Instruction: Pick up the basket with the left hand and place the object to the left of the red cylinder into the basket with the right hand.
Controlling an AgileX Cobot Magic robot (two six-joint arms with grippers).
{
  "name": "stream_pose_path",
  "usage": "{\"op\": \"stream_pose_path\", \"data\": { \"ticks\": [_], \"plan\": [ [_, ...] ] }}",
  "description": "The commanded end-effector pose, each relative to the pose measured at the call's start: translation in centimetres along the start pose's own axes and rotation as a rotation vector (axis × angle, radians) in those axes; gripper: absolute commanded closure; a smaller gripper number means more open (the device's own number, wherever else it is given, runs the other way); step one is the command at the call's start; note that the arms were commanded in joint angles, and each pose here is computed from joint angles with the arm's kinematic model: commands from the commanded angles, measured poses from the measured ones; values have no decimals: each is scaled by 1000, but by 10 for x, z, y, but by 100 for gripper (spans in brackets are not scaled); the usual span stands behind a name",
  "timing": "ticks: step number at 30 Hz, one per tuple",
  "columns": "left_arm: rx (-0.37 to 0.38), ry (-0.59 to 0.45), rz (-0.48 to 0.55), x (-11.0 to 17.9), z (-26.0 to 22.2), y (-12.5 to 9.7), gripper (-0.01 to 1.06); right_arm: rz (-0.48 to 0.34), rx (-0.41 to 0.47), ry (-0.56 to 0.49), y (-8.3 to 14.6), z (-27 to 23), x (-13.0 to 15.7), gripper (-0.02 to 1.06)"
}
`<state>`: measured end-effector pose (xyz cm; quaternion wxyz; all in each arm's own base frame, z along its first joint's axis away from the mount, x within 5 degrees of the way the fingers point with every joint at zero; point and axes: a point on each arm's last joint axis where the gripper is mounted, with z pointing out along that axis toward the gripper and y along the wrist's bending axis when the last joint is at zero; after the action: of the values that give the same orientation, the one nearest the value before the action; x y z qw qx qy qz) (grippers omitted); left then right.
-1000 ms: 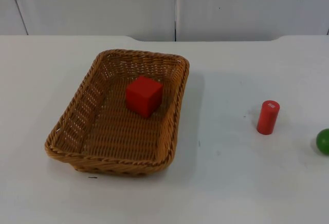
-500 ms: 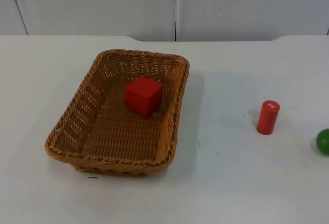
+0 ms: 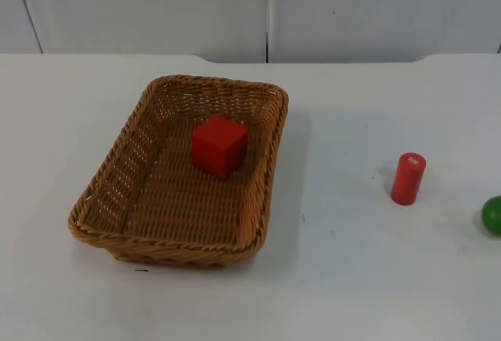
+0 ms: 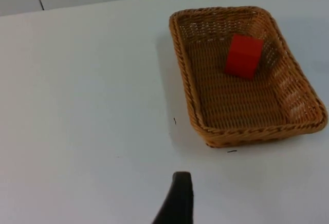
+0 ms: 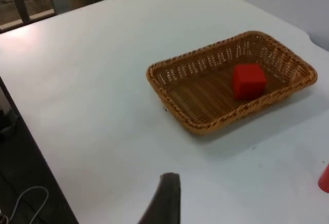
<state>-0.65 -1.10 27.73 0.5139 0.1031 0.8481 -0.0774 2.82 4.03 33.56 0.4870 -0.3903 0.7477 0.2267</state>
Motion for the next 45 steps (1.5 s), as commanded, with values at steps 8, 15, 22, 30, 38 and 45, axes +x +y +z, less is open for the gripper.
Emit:
{"op": "stream_pose_path", "data": {
  "ticks": [8, 15, 22, 30, 38, 45],
  "plan": [
    [-45, 8, -44, 2, 0, 4, 30, -1, 12, 23, -1, 0, 3, 27],
    [-58, 8, -56, 2, 0, 6, 30, -16, 21, -43, 0, -15, 8, 27],
    [-58, 8, -56, 2, 0, 6, 30, -24, 29, -110, 3, -45, 28, 27],
    [-58, 8, -56, 2, 0, 6, 25, 38, 65, -72, 2, -62, 51, 27],
    [-58, 10, -56, 2, 1, 6, 0, 85, 72, 38, 1, -53, 64, 27],
    [-58, 10, -56, 2, 1, 6, 0, 80, 77, 25, 0, -31, 72, 27]
  ]
}}
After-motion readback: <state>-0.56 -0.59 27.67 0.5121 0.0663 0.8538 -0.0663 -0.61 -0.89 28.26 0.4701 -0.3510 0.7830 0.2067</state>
